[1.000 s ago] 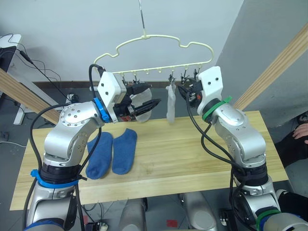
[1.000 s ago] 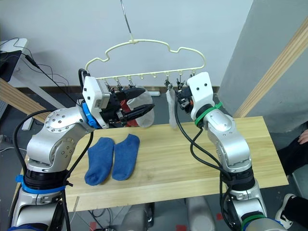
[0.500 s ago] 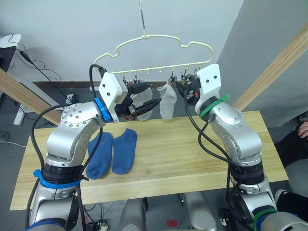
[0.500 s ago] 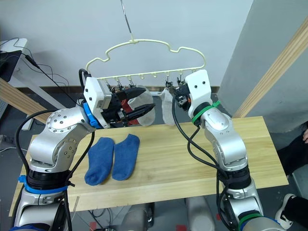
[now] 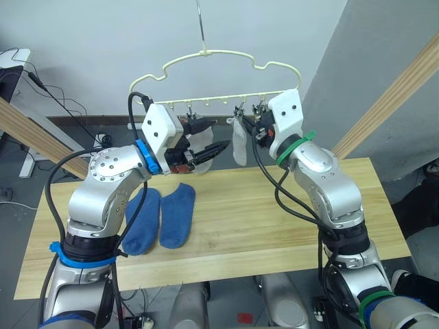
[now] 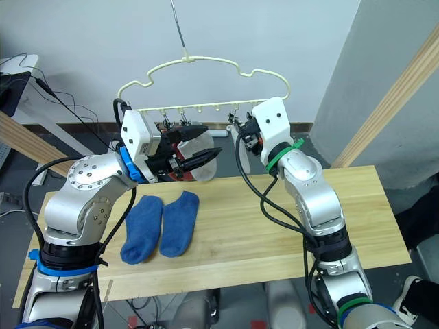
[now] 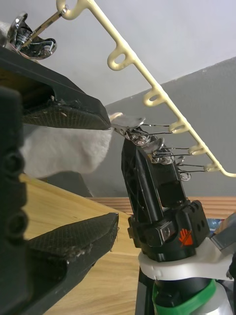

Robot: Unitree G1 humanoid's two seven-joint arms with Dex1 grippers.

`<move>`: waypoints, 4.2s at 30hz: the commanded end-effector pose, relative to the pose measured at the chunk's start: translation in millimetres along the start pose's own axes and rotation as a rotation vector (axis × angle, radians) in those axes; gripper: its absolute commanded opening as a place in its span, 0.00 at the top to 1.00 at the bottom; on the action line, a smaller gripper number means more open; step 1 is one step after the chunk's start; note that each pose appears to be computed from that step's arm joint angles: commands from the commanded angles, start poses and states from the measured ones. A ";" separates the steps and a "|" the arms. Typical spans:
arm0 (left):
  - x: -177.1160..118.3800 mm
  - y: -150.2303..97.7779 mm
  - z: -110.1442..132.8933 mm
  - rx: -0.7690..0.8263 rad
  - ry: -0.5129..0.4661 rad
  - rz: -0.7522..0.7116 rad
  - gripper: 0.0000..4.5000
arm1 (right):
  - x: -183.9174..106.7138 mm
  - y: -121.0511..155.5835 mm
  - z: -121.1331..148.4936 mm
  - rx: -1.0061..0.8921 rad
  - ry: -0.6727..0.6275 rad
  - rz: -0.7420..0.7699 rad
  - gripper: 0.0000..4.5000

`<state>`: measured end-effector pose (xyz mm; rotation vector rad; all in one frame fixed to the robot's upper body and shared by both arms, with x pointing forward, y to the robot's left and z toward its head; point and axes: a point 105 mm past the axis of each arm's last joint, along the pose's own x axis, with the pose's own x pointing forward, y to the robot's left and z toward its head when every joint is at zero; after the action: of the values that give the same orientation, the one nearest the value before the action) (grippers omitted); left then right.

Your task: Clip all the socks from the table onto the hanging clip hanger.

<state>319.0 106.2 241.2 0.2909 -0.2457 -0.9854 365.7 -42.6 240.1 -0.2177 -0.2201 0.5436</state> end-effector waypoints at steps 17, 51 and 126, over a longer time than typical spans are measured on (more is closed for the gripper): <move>1.2 -5.0 6.3 0.035 -0.027 -0.013 0.34 | 6.4 8.5 21.3 -0.018 -0.093 0.024 0.51; -65.3 -5.4 -127.7 -0.172 0.331 0.618 0.00 | 6.3 1.1 25.9 0.019 -0.111 0.000 0.97; 70.7 -27.1 -74.1 0.378 -0.019 0.210 1.00 | 1.5 6.2 28.7 0.055 -0.097 0.017 0.97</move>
<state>359.0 42.3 157.1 0.6085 -0.4408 -0.7513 366.2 -35.7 250.7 -0.1542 -0.2324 0.5518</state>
